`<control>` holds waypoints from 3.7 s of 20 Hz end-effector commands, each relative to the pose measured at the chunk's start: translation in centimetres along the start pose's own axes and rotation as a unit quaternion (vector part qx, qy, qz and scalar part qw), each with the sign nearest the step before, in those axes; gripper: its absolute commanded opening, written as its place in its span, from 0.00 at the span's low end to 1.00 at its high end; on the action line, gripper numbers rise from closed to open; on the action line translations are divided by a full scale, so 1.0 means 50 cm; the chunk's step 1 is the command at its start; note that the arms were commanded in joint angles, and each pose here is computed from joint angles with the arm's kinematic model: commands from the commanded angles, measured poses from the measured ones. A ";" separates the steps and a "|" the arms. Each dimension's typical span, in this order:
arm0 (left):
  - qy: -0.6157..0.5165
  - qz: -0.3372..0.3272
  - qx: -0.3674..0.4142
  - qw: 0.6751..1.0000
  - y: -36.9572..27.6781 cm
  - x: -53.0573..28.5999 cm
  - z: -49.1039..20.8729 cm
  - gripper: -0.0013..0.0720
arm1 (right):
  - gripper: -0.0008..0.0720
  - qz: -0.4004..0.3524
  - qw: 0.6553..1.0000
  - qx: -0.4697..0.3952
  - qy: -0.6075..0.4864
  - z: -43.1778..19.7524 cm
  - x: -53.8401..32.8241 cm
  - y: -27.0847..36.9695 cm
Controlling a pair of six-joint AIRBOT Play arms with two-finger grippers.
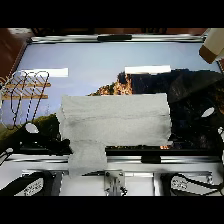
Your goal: Fold the shirts.
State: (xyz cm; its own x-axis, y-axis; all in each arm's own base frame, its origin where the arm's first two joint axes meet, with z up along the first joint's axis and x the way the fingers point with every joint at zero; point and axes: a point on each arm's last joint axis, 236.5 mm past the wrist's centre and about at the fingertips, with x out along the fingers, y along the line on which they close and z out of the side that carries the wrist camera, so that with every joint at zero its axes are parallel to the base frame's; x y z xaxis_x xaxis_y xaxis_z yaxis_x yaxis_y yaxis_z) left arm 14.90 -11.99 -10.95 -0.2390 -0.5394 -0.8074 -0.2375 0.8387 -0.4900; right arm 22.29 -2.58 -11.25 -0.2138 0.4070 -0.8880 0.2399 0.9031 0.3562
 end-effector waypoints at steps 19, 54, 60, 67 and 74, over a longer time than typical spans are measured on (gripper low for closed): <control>-0.206 0.003 0.148 0.967 -0.117 -0.334 0.479 0.06 | 0.12 -0.154 0.943 -0.140 -0.260 0.416 -0.202 0.133; -0.209 -0.116 0.231 0.943 -0.603 -0.129 0.386 0.06 | 0.12 0.071 0.950 -0.168 -0.252 0.253 -0.362 0.356; -0.195 -0.209 0.173 0.942 -0.761 0.051 0.336 0.06 | 0.13 0.066 0.927 -0.220 -0.295 0.075 -0.474 0.457; -0.135 -0.246 0.153 0.948 -0.802 0.170 0.267 0.06 | 0.13 0.078 0.906 -0.222 -0.353 -0.016 -0.546 0.496; -0.199 -0.198 0.251 0.926 -0.735 -0.058 0.327 0.05 | 0.13 0.094 0.898 -0.254 -0.347 0.020 -0.508 0.568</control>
State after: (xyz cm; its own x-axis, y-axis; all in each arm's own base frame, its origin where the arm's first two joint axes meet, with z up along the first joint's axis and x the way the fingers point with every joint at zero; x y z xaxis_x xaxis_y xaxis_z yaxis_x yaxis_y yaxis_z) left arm 38.91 -44.26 1.72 0.1623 -0.8555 -0.4916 0.1497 0.5138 -0.8447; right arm 34.38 10.36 21.48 0.4741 0.5076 -0.7194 -0.2526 0.8612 0.4411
